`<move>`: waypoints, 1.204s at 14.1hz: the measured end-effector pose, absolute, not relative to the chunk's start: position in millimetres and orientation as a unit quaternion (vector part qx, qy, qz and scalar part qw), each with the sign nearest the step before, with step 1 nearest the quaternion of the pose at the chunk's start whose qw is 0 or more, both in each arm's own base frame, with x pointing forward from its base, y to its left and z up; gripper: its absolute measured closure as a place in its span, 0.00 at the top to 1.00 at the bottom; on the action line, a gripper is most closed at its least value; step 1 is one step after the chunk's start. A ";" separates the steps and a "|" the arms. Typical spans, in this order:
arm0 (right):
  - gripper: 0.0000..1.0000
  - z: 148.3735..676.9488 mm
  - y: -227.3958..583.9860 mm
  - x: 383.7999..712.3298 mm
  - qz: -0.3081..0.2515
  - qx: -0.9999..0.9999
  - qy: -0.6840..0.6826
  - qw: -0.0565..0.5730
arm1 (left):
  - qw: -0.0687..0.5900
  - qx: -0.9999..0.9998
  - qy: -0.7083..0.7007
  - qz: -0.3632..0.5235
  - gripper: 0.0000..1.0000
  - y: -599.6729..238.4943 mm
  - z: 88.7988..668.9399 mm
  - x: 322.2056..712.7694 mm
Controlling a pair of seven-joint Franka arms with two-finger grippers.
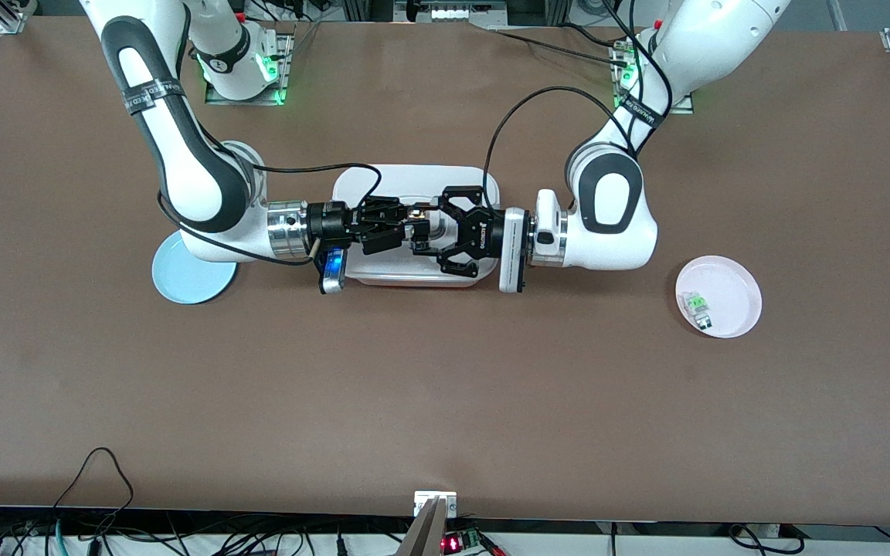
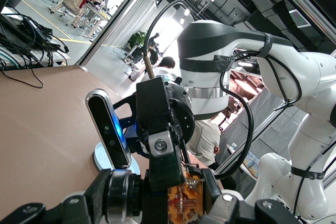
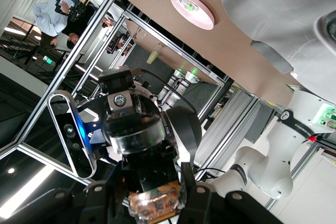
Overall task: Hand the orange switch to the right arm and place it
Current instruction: 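Grasp the switch with the right gripper from the left gripper, then open the left gripper and withdraw it while the right gripper pulls away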
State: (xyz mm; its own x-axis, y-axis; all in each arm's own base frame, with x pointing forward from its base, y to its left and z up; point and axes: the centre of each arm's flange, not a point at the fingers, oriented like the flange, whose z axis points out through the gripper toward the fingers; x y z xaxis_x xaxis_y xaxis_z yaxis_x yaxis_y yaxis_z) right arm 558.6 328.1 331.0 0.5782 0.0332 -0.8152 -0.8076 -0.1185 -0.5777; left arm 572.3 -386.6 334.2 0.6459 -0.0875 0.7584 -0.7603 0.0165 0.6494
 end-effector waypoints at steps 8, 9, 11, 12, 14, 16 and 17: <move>0.45 331.3 327.9 558.7 0.344 -0.664 0.284 0.601 | 0.632 0.647 -0.330 0.269 0.73 -386.8 334.5 572.3; 0.45 331.6 327.8 558.8 0.343 -0.664 0.283 0.601 | 0.632 0.647 -0.330 0.269 0.73 -386.9 334.8 572.4; 0.45 332.8 327.7 558.9 0.340 -0.665 0.279 0.603 | 0.633 0.646 -0.331 0.269 0.78 -387.5 335.0 572.0; 0.45 334.5 327.3 559.1 0.337 -0.666 0.277 0.605 | 0.633 0.646 -0.332 0.269 0.87 -388.0 334.9 571.6; 0.45 337.6 326.4 559.6 0.335 -0.667 0.275 0.606 | 0.633 0.646 -0.331 0.269 1.00 -387.5 334.9 571.9; 0.45 337.8 326.2 559.7 0.334 -0.667 0.275 0.607 | 0.633 0.646 -0.331 0.269 1.00 -387.0 334.8 572.3; 0.45 337.8 326.1 559.7 0.333 -0.668 0.274 0.607 | 0.633 0.646 -0.331 0.270 1.00 -386.7 334.8 572.4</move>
State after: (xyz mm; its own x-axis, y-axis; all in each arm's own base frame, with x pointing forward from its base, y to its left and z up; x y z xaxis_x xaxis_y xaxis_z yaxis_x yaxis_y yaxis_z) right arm 559.7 326.1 337.8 0.6284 0.0387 -0.7769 -0.7696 -0.1145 -0.6282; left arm 572.4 -386.7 334.8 0.6358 -0.0866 0.7669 -0.7686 0.0191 0.6394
